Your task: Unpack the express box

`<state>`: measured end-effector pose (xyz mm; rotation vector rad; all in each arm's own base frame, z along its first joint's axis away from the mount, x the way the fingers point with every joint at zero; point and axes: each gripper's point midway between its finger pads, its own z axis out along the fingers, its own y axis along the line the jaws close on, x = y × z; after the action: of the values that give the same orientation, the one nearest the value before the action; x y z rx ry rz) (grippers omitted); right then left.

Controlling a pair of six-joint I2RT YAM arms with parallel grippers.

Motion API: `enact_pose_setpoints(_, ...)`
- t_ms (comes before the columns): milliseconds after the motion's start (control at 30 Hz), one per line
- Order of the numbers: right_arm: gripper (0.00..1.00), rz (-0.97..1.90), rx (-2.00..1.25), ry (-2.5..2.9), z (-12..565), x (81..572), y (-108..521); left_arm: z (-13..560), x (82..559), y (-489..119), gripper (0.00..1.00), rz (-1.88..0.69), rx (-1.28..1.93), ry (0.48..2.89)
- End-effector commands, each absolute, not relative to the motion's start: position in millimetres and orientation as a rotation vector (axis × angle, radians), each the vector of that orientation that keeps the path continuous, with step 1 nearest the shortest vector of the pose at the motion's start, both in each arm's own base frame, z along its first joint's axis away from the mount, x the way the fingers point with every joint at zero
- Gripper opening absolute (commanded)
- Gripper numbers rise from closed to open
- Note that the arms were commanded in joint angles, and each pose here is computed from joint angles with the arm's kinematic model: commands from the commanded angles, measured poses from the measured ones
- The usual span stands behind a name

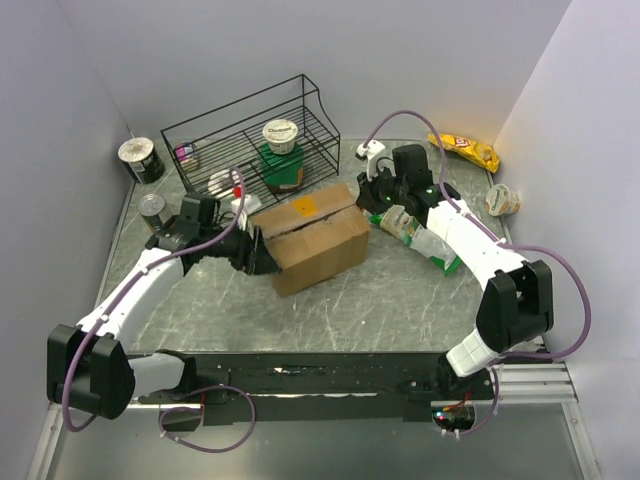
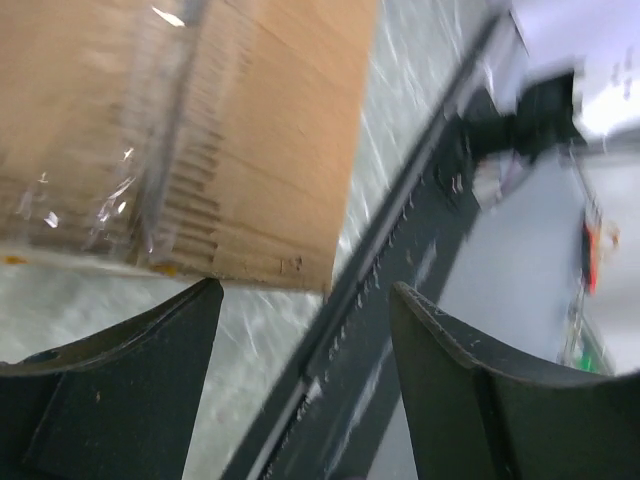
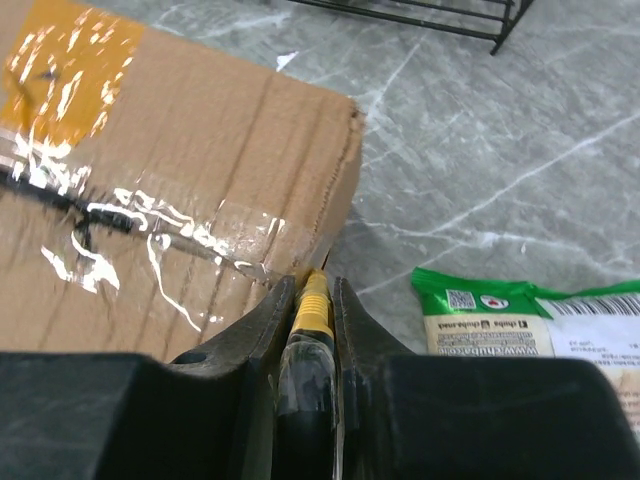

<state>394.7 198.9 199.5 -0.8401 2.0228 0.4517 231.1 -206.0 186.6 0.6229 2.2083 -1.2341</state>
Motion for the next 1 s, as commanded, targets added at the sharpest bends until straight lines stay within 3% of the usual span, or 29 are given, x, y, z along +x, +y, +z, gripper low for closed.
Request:
enact_pose_setpoints(0,0.00,0.557,-0.859,1.981,208.0,392.5,218.6,209.4,205.7,-204.9,0.73,-1.238,0.888,2.126)
enact_pose_setpoints(133,0.00,0.501,-0.722,1.977,232.8,401.8,191.2,268.7,230.4,-202.2,0.73,-1.092,1.104,1.992)
enact_pose_setpoints(333,0.00,0.645,-0.383,1.858,295.7,412.5,129.0,304.7,301.8,-220.3,0.73,-1.025,0.971,1.926)
enact_pose_setpoints(467,0.00,0.997,-0.177,1.790,316.9,412.3,117.0,289.9,340.5,-231.4,0.73,-1.014,0.917,1.931)
enact_pose_setpoints(567,0.00,1.133,-0.204,1.721,328.9,411.8,122.4,271.2,368.1,-235.9,0.73,-0.995,0.875,1.965)
enact_pose_setpoints(767,0.00,1.228,-0.166,1.711,321.9,426.6,126.7,248.1,413.3,-251.0,0.73,-1.020,0.796,2.013)
enact_pose_setpoints(967,0.00,1.303,-0.150,1.754,302.4,444.6,129.9,230.3,424.1,-269.1,0.71,-1.126,0.827,2.068)
